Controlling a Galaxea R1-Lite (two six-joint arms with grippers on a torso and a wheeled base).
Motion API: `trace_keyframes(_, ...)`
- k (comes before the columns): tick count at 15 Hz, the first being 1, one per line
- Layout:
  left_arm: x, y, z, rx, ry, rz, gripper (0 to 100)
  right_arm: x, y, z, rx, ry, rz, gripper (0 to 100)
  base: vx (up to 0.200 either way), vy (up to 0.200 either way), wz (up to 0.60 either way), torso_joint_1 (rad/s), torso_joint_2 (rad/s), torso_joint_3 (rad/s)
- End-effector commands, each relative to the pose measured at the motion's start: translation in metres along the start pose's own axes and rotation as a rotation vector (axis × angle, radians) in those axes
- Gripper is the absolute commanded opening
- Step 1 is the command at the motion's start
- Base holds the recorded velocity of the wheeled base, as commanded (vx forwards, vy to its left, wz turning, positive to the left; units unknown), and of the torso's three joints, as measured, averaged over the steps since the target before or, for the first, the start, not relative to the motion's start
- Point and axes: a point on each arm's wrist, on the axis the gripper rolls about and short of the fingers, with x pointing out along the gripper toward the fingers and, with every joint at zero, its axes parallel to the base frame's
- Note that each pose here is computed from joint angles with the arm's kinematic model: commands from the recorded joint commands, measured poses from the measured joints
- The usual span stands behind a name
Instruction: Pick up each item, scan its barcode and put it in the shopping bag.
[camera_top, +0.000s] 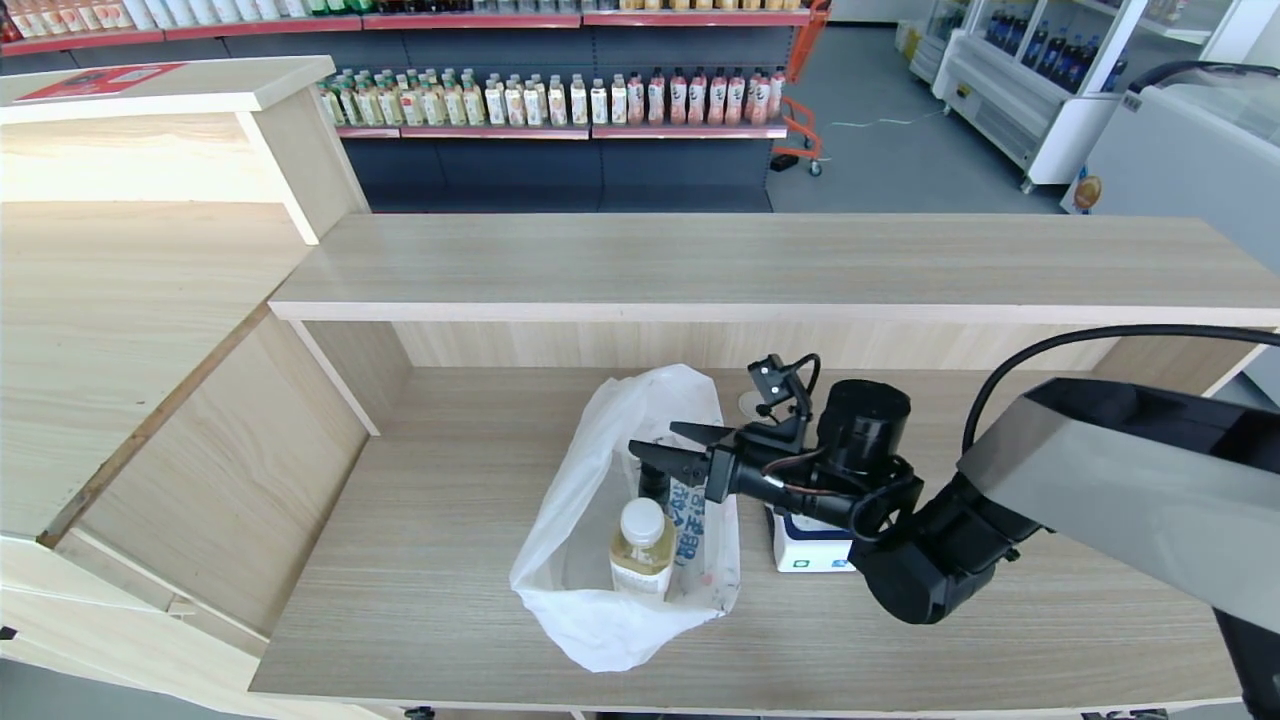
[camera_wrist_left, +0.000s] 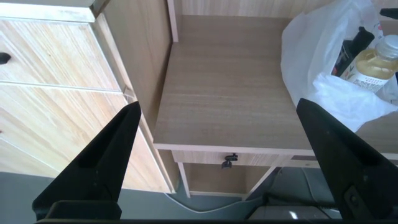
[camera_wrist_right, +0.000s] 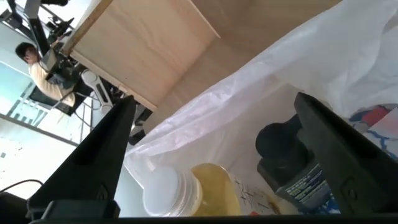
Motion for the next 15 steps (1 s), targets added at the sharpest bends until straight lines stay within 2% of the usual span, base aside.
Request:
trace_keyframes(1,0.000,0.000,0.000,0.000,0.000,0.001,100,-0.017,-0.017,0.023,-0.030,-0.068,-0.068,100,0.000,0.000,0.00,0.000,0.00,0.000)
trace_keyframes(2,0.000,0.000,0.000,0.000,0.000,0.000,100,-0.025,-0.020,0.035,-0.040,-0.092,-0.088,100,0.000,0.000,0.00,0.000,0.00,0.000)
trace_keyframes(3,0.000,0.000,0.000,0.000,0.000,0.001,100,-0.039,-0.019,0.060,-0.039,-0.139,-0.109,100,0.000,0.000,0.00,0.000,0.00,0.000)
trace_keyframes(4,0.000,0.000,0.000,0.000,0.000,0.000,100,-0.048,-0.009,0.079,-0.028,-0.177,-0.111,100,0.000,0.000,0.00,0.000,0.00,0.000)
trace_keyframes(5,0.000,0.000,0.000,0.000,0.000,0.000,100,-0.060,0.007,0.099,-0.027,-0.216,-0.124,100,0.000,0.000,0.00,0.000,0.00,0.000)
trace_keyframes(6,0.000,0.000,0.000,0.000,0.000,0.001,100,-0.081,0.029,0.112,-0.032,-0.223,-0.177,100,0.000,0.000,0.00,0.000,0.00,0.000)
trace_keyframes(7,0.000,0.000,0.000,0.000,0.000,0.001,100,-0.106,0.046,0.119,-0.096,-0.203,-0.226,100,0.000,0.000,0.00,0.000,0.00,0.000)
trace_keyframes(9,0.000,0.000,0.000,0.000,0.000,0.000,100,-0.162,0.072,0.104,-0.270,-0.142,-0.383,100,0.000,0.000,0.00,0.000,0.00,0.000)
trace_keyframes(11,0.000,0.000,0.000,0.000,0.000,0.001,100,-0.210,0.097,0.088,-0.273,-0.158,-0.532,100,0.000,0.000,0.00,0.000,0.00,0.000)
trace_keyframes(13,0.000,0.000,0.000,0.000,0.000,0.001,100,-0.247,0.111,0.068,-0.297,-0.159,-0.771,100,0.000,0.000,0.00,0.000,0.00,0.000)
trace_keyframes(14,0.000,0.000,0.000,0.000,0.000,0.001,100,-0.273,0.128,0.045,-0.313,-0.137,-0.864,100,0.000,0.000,0.00,0.000,0.00,0.000)
trace_keyframes(15,0.000,0.000,0.000,0.000,0.000,0.000,100,-0.292,0.151,0.032,-0.346,-0.146,-0.890,100,0.000,0.000,0.00,0.000,0.00,0.000)
